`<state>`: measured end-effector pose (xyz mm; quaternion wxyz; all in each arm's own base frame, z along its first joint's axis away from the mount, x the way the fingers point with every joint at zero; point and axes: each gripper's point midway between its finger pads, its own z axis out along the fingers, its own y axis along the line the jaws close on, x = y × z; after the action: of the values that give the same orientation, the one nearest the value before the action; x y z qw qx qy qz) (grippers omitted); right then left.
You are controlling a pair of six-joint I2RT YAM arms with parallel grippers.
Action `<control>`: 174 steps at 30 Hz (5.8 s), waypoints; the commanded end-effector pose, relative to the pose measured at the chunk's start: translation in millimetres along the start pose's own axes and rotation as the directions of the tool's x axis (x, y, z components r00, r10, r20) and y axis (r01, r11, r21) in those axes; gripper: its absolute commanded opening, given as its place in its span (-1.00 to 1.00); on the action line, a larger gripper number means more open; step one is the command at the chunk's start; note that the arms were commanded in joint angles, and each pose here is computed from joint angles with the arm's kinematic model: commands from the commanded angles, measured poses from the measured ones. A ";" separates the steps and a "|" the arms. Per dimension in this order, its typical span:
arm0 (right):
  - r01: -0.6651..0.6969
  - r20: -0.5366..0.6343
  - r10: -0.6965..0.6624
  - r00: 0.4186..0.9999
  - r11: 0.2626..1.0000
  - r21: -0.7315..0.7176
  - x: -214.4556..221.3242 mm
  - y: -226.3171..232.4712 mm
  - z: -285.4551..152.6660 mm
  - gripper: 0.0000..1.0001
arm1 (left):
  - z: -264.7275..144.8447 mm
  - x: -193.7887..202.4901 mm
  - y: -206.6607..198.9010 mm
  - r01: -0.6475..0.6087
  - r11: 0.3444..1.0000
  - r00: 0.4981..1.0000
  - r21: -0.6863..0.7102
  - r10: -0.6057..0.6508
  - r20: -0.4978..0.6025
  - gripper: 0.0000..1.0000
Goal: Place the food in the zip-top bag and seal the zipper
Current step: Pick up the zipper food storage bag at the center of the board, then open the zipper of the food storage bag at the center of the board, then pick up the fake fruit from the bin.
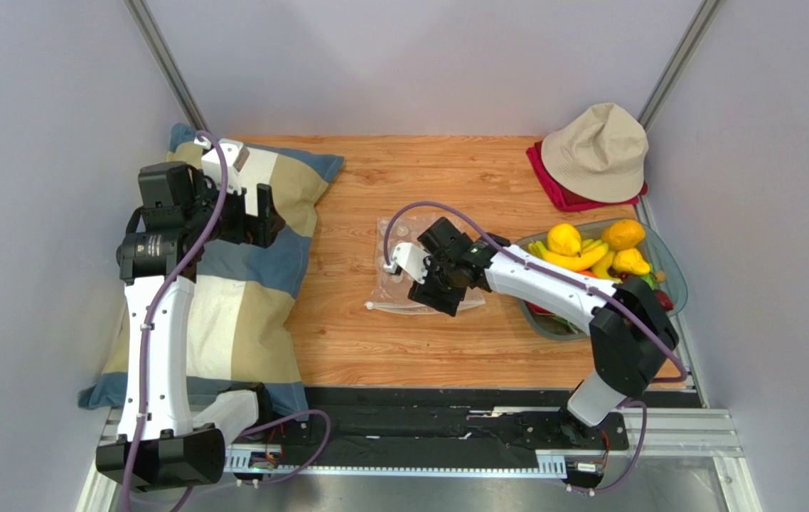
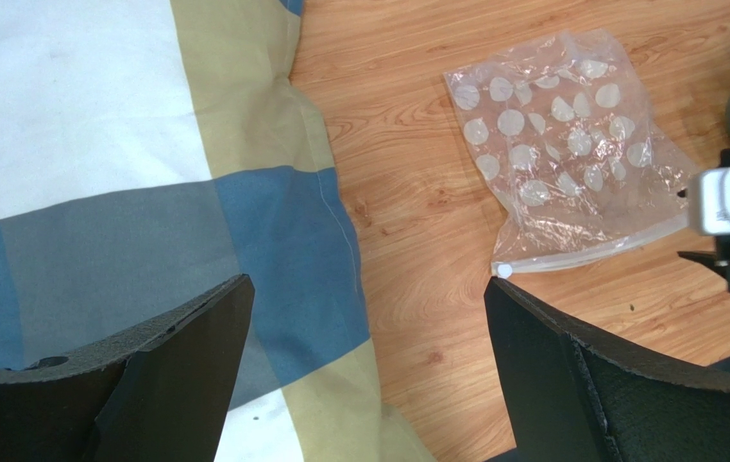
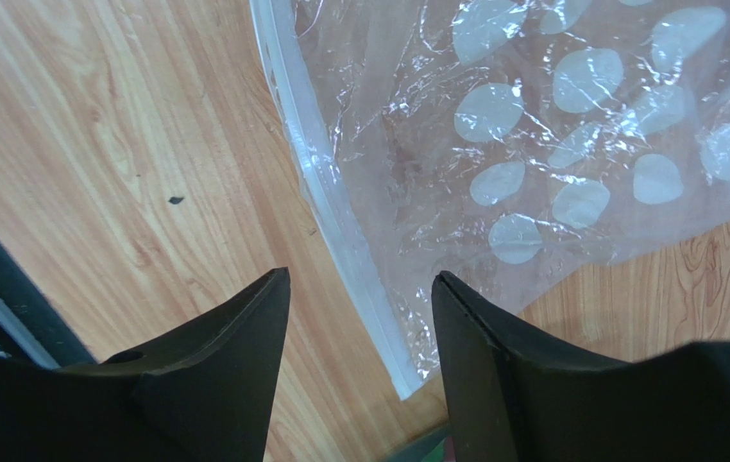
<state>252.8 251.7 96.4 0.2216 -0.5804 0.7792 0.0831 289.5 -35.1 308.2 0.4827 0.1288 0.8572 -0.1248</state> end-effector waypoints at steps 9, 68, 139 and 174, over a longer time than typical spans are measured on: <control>0.158 -0.053 -0.156 0.986 0.986 0.053 -1.4 -8.8 39.2 -0.16 | -1.5 -3.9 -7.8 -0.012 0.999 0.999 0.030 0.011 0.037 0.98; -0.512 0.317 0.838 0.444 0.528 -0.678 -211.7 -22.3 -91.0 -1.00 | 110.1 -11.7 -134.6 0.467 0.764 0.884 0.444 -0.389 -0.260 -0.11; -0.716 0.127 0.728 0.673 0.685 -0.130 5.6 -79.6 -27.9 -1.00 | 107.3 41.1 -50.7 -0.033 0.991 0.946 -0.132 -0.012 -0.325 -1.00; -0.699 0.112 0.691 0.714 0.698 0.155 150.8 -156.1 -175.0 0.59 | 142.0 70.0 -176.2 0.588 0.801 0.681 0.110 -0.417 -0.602 -1.00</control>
<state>312.9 42.1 205.3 0.2520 -0.2083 0.9284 0.1768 306.4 -232.4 184.4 0.1341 -0.0121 0.9397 -0.3143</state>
